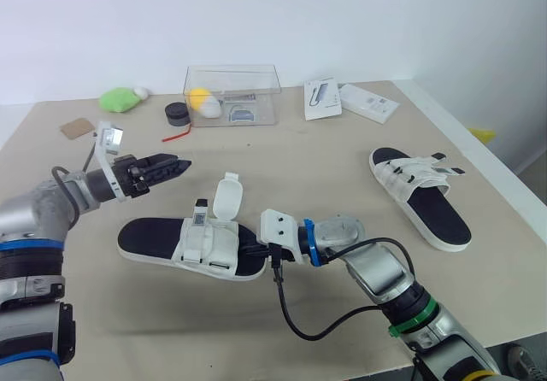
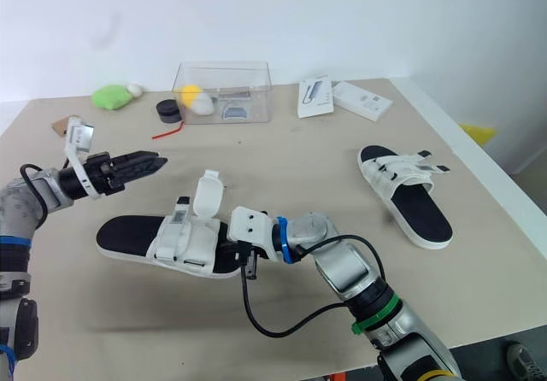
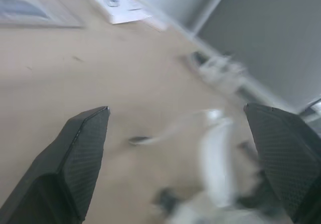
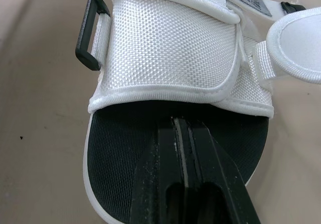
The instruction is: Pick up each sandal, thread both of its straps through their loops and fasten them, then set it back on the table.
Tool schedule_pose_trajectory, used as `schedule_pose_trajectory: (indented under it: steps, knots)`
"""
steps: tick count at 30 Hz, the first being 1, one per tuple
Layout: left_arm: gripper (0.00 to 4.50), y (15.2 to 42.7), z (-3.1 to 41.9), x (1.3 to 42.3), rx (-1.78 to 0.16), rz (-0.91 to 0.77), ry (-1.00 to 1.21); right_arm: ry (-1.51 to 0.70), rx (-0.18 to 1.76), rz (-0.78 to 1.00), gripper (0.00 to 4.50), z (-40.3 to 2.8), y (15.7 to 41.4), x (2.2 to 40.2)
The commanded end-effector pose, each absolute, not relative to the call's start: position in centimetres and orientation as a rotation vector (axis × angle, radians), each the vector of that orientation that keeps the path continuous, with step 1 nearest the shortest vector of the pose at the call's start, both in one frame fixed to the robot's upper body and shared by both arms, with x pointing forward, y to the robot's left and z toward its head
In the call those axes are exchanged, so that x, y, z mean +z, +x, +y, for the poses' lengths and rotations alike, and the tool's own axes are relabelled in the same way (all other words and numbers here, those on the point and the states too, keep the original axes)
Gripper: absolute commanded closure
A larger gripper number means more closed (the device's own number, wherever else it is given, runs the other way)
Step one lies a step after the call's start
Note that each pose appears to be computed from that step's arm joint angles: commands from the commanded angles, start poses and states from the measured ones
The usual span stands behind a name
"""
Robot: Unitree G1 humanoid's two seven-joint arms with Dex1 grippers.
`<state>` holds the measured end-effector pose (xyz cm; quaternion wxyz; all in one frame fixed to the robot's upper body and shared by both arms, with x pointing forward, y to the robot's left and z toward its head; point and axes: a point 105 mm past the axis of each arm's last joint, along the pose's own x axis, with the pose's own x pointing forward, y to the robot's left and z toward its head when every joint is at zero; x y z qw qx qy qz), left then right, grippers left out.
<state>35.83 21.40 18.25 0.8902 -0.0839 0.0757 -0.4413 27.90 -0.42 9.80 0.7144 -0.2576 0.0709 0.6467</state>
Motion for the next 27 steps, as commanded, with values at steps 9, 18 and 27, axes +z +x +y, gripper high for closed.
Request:
schedule_pose_trajectory:
  steps: [9,18,27]
  knots:
    - [0.05,37.7,16.3,14.6,-1.045,-0.001,0.371,-0.6,1.413,0.275,4.5,-1.1,27.9,7.1]
    - [0.45,39.0,13.7,14.2,-1.047,-0.101,0.448,-0.607,1.406,0.273,4.5,-1.2,27.9,7.2]
    - [4.37,38.6,13.2,13.1,-1.097,-0.083,0.48,-0.609,1.396,0.271,4.5,-1.3,28.1,7.3]
